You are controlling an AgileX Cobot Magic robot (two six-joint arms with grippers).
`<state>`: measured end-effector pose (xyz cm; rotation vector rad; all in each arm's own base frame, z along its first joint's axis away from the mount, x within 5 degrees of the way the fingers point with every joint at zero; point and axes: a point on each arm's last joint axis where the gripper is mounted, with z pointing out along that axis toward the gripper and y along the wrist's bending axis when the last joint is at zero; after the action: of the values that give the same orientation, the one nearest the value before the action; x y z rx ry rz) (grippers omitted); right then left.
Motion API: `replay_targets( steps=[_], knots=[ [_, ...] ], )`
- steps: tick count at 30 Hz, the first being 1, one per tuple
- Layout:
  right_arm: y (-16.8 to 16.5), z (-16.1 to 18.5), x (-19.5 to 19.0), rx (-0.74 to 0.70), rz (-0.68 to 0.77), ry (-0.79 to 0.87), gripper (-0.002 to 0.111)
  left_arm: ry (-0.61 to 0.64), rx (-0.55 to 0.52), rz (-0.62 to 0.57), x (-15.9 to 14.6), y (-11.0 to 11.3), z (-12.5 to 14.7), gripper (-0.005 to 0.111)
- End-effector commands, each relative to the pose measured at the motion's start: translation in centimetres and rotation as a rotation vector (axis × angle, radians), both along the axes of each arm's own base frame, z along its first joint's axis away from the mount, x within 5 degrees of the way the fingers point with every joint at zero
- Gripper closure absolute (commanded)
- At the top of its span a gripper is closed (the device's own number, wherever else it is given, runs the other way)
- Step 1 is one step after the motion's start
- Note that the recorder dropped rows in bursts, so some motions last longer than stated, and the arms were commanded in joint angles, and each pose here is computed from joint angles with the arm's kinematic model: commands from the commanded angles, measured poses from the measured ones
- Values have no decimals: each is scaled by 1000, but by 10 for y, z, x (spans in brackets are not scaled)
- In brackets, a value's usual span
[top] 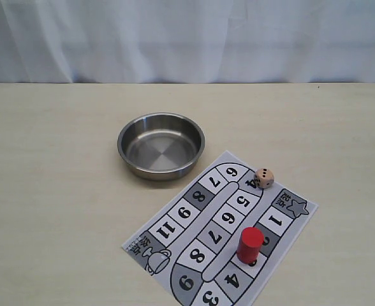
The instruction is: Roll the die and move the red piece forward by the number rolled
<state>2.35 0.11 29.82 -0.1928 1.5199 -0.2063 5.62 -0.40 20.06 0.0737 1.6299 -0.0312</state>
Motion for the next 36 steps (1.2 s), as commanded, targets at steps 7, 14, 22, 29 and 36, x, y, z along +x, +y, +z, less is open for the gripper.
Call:
replay_targets(
  steps=[7,14,22,29,36],
  knots=[
    [-1,-16,11,82,0,-86,104,-5,-7,-1,0,0,0,107],
    [-3,-45,21,90,-20,0,104,-5,-7,-1,0,0,0,107],
    [-3,-95,31,133,-27,131,104,-5,-7,-1,0,0,0,107],
    [-3,-102,32,178,-29,140,104,-5,-7,-1,0,0,0,107],
    [-3,-103,32,201,-32,154,104,-5,-7,-1,0,0,0,107]
  ],
)
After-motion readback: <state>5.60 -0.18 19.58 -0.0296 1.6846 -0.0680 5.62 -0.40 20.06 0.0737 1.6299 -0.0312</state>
